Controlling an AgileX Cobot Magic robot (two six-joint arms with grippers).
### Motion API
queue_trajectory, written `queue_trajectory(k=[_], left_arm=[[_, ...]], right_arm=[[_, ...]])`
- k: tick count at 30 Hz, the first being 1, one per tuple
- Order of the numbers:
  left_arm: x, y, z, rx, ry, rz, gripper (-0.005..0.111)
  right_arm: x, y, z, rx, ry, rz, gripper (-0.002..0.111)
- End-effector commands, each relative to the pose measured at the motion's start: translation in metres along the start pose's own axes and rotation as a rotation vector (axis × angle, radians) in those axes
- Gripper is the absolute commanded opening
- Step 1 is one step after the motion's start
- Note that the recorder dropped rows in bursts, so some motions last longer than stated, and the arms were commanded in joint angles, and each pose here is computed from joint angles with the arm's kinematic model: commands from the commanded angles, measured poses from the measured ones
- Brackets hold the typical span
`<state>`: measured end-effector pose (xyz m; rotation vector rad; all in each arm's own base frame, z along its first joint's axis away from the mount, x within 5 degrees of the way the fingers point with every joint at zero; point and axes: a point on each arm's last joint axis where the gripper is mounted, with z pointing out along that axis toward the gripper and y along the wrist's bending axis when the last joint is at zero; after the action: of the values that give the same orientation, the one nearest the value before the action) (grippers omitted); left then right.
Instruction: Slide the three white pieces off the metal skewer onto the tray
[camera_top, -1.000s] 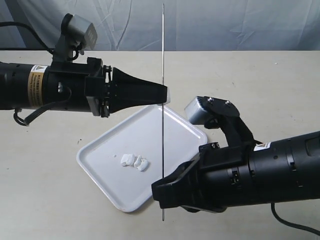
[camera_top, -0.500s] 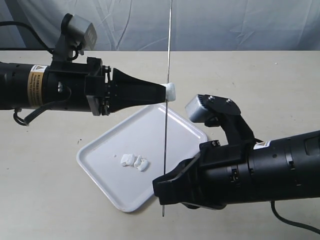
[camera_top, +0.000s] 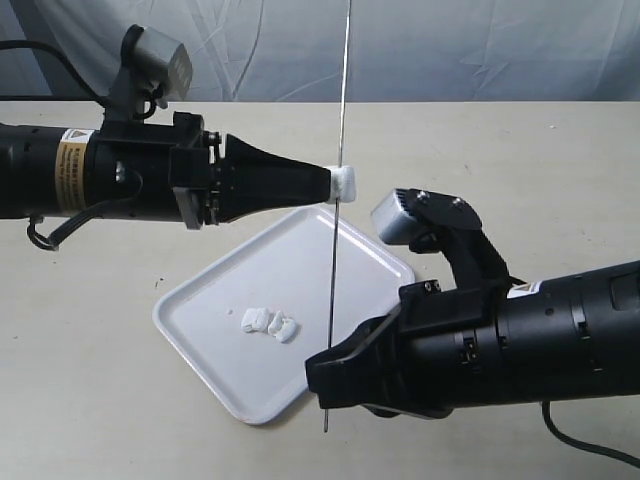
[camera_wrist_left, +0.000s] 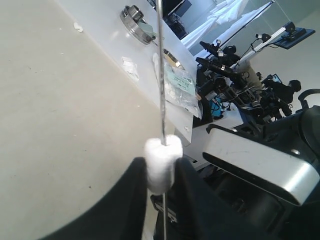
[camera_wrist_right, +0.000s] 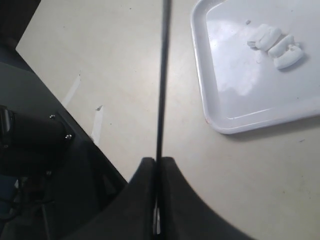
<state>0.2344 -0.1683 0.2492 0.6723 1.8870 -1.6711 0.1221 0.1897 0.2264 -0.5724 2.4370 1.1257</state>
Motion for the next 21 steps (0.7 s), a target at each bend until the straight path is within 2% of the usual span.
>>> queue_trajectory(k=[1,3,9,17,21], left_arm=[[-0.004,-0.0034,0.0,0.014,-0.037,-0.001,0.007],[-0.005,-0.0035,0.0,0.015,-0.048,-0.003,0.0],[-0.0057,-0.0035,0.0,0.016,-0.056,0.0,0.0],[-0.0004,-0.003,0.0001,0.01,0.002,0.022,0.0],[-0.0015,-0.0031,0.0001,0.011,-0.01,0.017,0.011]], right_arm=[[-0.0006,0.0002,-0.0006,-0.004,0.0,-0.003,-0.001],[0.0002,0.0011,-0.0006,-0.014,0.009,0.001,-0.001],[0.0007,0.0018,-0.0006,-0.021,0.015,0.004,-0.001],[0.0007,0.0018,-0.0006,-0.021,0.014,0.005,-0.001],[0.0011,0.0024,-0.0006,-0.028,0.019,0.012,-0.001]])
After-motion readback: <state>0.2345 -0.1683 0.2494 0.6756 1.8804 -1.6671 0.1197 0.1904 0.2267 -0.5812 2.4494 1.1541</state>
